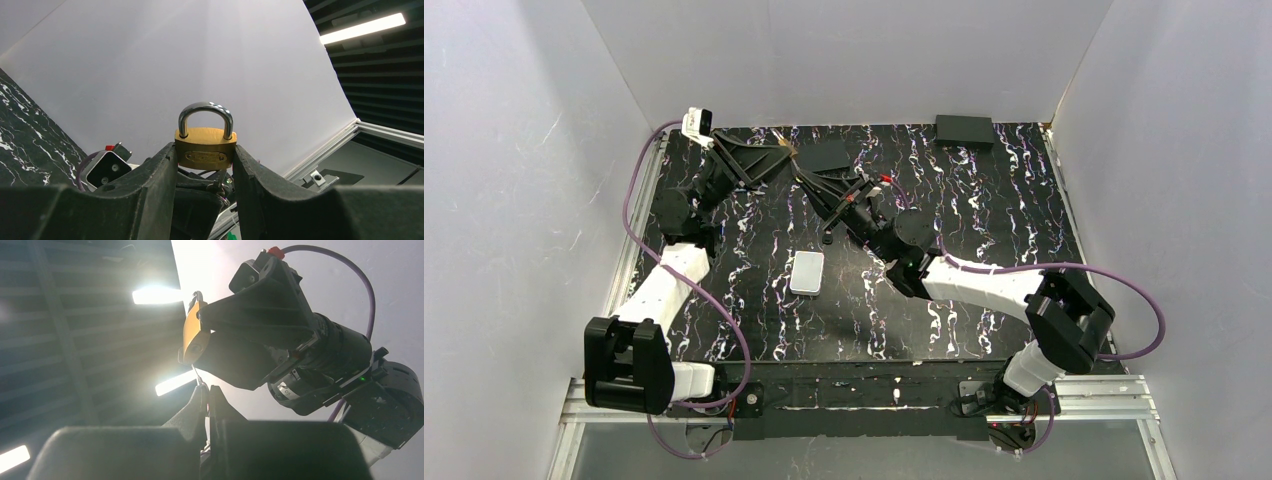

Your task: Unlock with the key

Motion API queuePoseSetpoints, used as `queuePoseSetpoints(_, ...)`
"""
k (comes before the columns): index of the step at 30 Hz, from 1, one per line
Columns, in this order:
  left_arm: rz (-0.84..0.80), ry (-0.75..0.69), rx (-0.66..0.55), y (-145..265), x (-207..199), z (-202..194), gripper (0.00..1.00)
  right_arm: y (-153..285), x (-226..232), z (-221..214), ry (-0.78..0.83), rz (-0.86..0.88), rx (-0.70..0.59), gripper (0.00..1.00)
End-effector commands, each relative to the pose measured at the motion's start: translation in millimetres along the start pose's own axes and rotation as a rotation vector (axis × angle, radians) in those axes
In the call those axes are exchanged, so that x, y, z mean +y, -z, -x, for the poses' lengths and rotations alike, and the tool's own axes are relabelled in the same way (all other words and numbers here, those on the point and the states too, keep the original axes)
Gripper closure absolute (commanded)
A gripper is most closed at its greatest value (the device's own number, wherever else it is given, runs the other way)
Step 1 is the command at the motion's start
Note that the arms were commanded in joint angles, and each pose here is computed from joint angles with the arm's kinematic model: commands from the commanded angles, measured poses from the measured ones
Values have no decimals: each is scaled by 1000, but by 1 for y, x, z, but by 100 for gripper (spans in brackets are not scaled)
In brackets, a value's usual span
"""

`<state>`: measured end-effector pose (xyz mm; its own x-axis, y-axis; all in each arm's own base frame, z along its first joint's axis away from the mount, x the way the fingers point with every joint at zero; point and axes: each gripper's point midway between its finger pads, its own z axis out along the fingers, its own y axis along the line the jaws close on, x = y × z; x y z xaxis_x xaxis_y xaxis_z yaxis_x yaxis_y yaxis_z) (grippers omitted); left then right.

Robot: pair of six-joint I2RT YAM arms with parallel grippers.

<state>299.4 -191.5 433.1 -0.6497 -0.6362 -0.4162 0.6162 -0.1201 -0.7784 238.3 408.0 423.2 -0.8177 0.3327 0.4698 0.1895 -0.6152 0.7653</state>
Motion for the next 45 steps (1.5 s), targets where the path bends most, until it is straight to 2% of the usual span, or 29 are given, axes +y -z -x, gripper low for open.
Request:
queuePoseSetpoints(1, -78, -101, 9, -5, -27, 5, 100, -1, 22, -17, -50, 70, 56, 99)
queuePoseSetpoints(30, -145, -160, 21, -1, -57, -2, 100, 5, 26, -12, -85, 98, 42, 99)
queuePoseSetpoints(45, -137, -183, 45, 2, -54, -8, 100, 0, 29, -25, -72, 89, 93, 99)
